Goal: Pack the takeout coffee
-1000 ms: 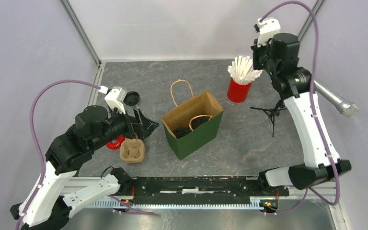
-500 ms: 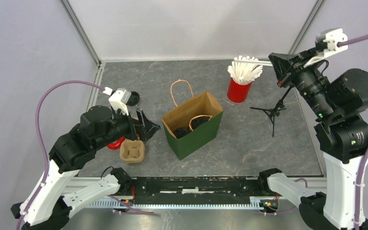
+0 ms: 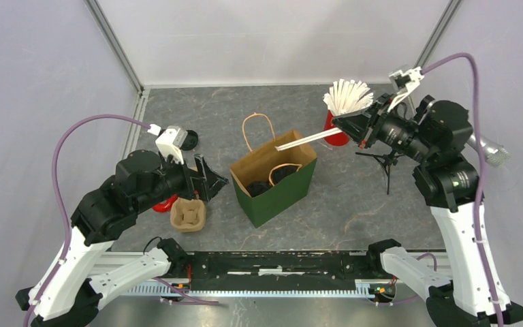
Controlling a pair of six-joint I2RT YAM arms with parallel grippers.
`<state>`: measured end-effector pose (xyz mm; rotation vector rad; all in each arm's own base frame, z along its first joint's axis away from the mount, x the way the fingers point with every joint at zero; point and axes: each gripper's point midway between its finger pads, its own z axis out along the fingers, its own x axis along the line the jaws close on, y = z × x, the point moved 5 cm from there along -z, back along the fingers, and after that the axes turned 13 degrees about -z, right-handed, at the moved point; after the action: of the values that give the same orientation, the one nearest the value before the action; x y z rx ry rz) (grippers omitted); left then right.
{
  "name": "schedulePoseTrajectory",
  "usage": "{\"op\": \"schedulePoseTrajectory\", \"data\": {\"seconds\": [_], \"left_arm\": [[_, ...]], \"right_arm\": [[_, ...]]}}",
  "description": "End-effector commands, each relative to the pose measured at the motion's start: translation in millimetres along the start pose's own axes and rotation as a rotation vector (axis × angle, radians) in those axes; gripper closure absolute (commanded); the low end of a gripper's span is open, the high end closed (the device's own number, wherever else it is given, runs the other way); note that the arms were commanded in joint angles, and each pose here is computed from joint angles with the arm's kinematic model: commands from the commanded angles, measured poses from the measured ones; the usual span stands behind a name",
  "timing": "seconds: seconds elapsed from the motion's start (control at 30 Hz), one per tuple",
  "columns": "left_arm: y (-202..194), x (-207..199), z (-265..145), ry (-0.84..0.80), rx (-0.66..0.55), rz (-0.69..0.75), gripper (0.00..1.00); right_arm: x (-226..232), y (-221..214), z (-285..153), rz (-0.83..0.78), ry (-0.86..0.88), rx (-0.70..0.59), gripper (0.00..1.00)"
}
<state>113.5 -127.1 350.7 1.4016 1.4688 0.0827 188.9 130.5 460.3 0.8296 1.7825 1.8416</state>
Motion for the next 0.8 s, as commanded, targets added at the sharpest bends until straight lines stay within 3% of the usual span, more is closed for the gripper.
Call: {"op": "schedulePoseTrajectory", "data": {"seconds": [0.0, 0.43, 0.77], "left_arm": [[6.4, -5.4, -5.3, -0.026, -0.029, 0.001, 0.0], [2.5, 0.7, -2.4, -0.002, -0.032, -0.019, 0.0], [6.6, 3.1, -5.3, 0.012, -0.064, -0.007, 0.0]], "right_arm": [[16.7, 0.2, 6.0, 0.079, 0.158, -0.041, 1.0], [-1.6, -60.1, 44.6, 0.232, 0.192, 0.108, 1.0], [8.0, -96.2, 93.9, 0.245, 0.234, 0.231, 0.98]]}}
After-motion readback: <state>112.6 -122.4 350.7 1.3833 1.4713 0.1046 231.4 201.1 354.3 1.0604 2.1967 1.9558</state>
